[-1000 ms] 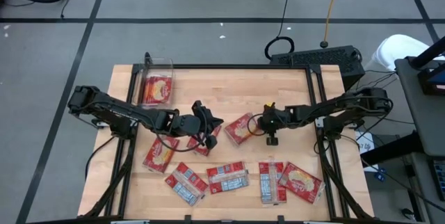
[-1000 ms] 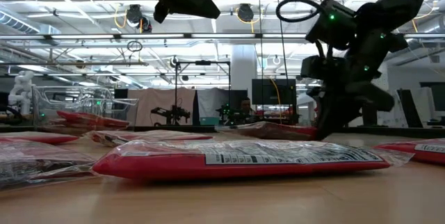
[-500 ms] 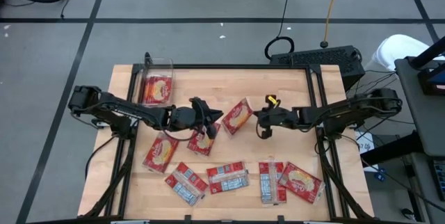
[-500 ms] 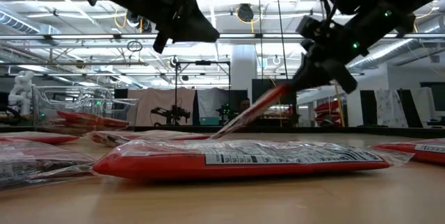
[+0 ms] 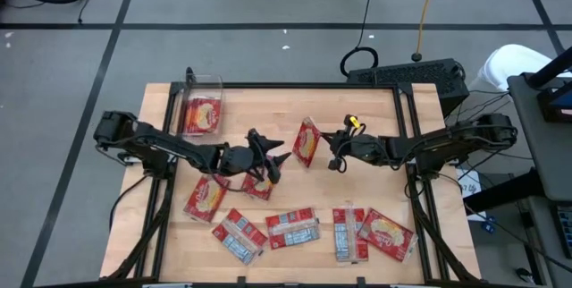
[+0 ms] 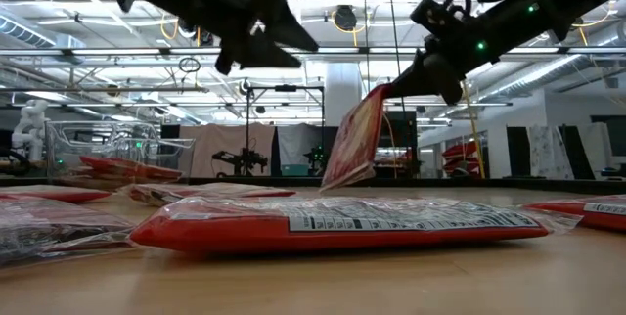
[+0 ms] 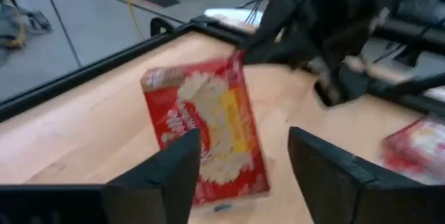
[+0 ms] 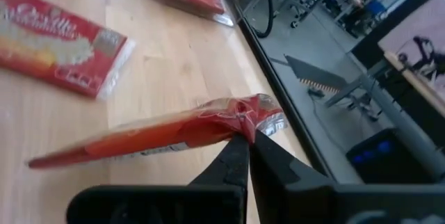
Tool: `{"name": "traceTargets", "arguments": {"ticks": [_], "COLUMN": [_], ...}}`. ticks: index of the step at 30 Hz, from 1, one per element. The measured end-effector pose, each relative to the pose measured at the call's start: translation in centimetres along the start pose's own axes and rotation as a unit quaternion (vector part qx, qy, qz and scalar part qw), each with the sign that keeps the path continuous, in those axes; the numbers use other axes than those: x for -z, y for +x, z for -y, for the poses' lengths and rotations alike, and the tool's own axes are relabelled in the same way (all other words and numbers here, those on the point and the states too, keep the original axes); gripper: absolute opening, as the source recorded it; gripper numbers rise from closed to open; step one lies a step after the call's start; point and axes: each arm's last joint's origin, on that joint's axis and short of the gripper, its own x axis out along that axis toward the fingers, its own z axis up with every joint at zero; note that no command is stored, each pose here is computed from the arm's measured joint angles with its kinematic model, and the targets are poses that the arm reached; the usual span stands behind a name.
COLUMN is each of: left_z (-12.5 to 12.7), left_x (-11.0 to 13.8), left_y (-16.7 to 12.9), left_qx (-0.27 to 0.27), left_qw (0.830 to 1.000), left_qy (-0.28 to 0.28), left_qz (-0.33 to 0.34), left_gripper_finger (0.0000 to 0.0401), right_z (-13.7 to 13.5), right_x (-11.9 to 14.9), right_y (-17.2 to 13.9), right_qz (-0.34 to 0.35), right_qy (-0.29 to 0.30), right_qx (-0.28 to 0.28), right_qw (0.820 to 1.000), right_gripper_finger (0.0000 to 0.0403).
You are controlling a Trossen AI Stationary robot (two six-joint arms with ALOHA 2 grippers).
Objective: Sort popcorn bags into baskets
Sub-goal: Put the red popcorn bag into the transparent bin
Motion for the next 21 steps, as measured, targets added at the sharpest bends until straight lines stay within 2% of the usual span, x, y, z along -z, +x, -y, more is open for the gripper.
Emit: {"name": "traceTargets", "arguments": {"ticks": [4,9,18,21], "left_z": [1.0,1.7,4.5,5.1], "left_x": [1.1,2.7,5.3,6.3], "left_y": [1.5,3.0,7.1,8.7], "left_qx": [0.003,-0.019,-0.017,-0.079], "left_qw": [0.999,0.997,0.995,0.989], "left_qy": [0.016,0.041,0.091,0.122], "left_qz": [0.047,0.06,0.038,0.032], "left_gripper_finger": [0.0254,0.0278,0.0269,0.0276], "right_z": [0.0,0.1,0.1,0.3], "right_x": [-0.1,-0.1,0.0,0.1], "right_y": [0.0,0.0,0.1,0.2], "right_qz": [0.003,0.004,-0.001,-0.005], "right_qy": [0.043,0.077,0.085,0.097], "right_qx": [0.001,0.003,0.004,0.008], "right_qw": [0.999,0.997,0.996,0.995], "right_gripper_finger": [0.0,0.0,0.0,0.0]}}
